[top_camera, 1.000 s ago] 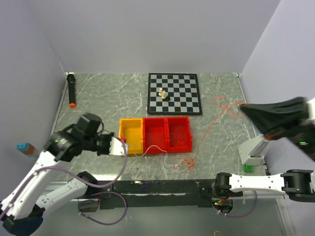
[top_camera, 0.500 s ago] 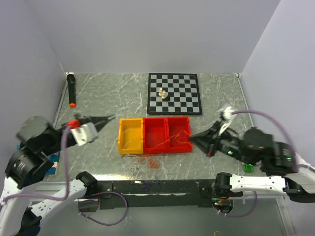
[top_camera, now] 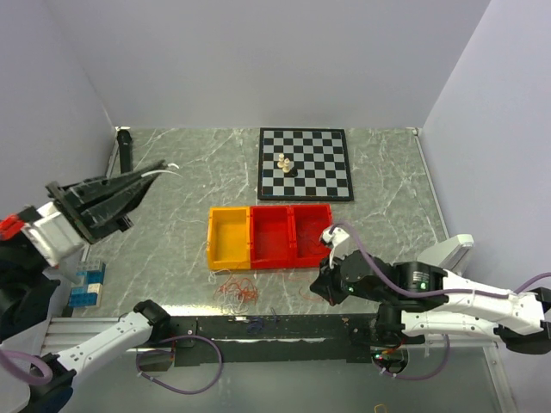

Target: Untangle the cables

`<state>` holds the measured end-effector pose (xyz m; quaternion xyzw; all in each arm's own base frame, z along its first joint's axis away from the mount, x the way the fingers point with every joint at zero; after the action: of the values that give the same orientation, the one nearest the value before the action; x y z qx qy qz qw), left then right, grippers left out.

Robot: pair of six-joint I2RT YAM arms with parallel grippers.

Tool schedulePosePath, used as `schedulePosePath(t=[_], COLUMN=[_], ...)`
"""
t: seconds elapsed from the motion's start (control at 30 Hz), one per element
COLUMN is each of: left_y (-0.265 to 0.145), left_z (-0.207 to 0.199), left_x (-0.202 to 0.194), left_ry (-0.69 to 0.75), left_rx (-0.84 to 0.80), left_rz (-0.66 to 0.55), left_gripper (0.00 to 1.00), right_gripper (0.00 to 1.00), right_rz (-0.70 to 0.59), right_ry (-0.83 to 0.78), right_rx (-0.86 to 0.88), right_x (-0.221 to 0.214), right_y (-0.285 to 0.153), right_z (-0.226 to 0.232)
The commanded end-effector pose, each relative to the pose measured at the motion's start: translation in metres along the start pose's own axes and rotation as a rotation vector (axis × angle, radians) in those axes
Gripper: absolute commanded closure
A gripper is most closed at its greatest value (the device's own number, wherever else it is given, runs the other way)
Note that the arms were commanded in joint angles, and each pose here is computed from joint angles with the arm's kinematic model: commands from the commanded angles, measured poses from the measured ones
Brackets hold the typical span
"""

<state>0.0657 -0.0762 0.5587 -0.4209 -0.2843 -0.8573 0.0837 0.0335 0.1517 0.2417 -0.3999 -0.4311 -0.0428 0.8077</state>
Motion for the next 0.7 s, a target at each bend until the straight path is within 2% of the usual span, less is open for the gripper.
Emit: schedulePosePath(t=[0.0,0.27,0.37,0.47,0.67], left_y=[0.011,0.009,0.013,0.013,0.011], left_z=[0.016,0.035,0.035,0.035,0.064], left_x=[0.035,0.063,0.048,0.036,0.054], left_ry=[0.059,0.179,0.177,0.177,0.281], left_rx=[0.029,0.195,0.198,0.246,0.532], left_rz=[-0.133,-0.304,-0.253,-0.271,-0.424], left_gripper=[0.99,0.99,0.99,0.99,0.99], right_gripper=[1.0,1.0,1.0,1.0,1.0], right_rz=[0.044,0.107,0.103,0.087,0.079], right_ry=[0.08,0.144,0.152,0.164,0.232], right_rx=[0.042,0.023,0.013,-0.002,0.015], right_x=[-0.018,-0.049,-0.052,-0.054,-0.066], right_y=[0.014,0.024,0.017,0.008,0.002], right_z=[0.003,-0.01,-0.014,-0.021,-0.027])
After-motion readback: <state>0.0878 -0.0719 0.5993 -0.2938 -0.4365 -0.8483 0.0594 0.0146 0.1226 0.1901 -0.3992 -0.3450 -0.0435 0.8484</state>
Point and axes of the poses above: each gripper's point midway between its finger pads, its own y axis out along the fingers, its own z axis along the line the jaws close on, x = y × z, the point moved 9 cm from there along -y, back along the fingers, and after that the axes turned 4 degrees about -y, right-handed, at the moved point
